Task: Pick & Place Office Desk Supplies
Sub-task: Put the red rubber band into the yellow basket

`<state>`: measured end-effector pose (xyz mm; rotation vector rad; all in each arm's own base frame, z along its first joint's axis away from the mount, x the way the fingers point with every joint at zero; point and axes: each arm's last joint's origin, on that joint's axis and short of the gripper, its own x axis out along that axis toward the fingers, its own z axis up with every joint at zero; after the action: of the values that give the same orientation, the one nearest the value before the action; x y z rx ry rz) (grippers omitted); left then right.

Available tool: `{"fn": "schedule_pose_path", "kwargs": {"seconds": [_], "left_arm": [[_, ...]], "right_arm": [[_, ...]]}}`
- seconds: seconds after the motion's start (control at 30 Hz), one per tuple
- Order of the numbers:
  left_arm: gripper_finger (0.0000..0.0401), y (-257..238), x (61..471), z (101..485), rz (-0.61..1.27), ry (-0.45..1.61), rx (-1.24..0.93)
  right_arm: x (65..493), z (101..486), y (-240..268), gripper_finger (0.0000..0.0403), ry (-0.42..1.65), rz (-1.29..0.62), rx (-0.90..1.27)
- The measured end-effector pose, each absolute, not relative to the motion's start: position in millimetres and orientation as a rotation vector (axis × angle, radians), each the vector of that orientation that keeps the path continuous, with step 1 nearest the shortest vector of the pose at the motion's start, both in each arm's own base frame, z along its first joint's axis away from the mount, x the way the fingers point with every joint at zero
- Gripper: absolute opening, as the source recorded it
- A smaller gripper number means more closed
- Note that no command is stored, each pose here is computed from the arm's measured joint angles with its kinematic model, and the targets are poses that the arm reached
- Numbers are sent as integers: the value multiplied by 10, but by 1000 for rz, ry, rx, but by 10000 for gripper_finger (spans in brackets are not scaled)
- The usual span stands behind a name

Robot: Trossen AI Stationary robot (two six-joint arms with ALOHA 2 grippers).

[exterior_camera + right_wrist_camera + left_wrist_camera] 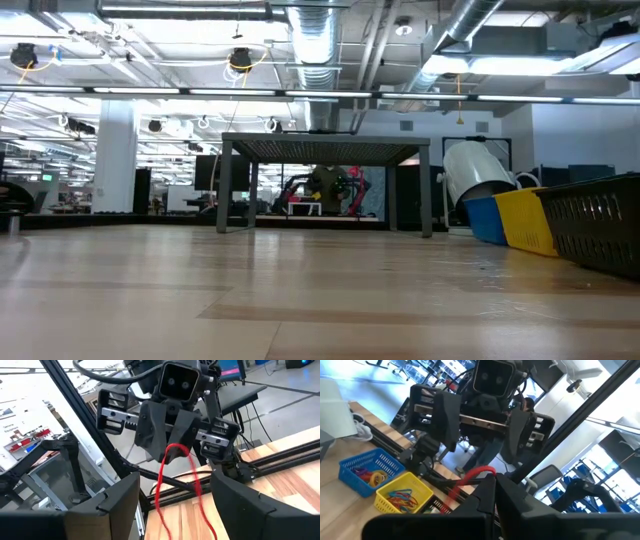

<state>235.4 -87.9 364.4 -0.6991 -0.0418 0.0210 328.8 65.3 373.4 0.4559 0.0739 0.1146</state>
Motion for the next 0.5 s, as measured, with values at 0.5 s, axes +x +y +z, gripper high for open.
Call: {"fn": "schedule_pose_path", "kwargs": {"seconds": [0.5], "left_arm": [[0,-855,2362,3649,30,-50,-704]], "right_arm": [[3380,3619,681,240,105,111,513]]}}
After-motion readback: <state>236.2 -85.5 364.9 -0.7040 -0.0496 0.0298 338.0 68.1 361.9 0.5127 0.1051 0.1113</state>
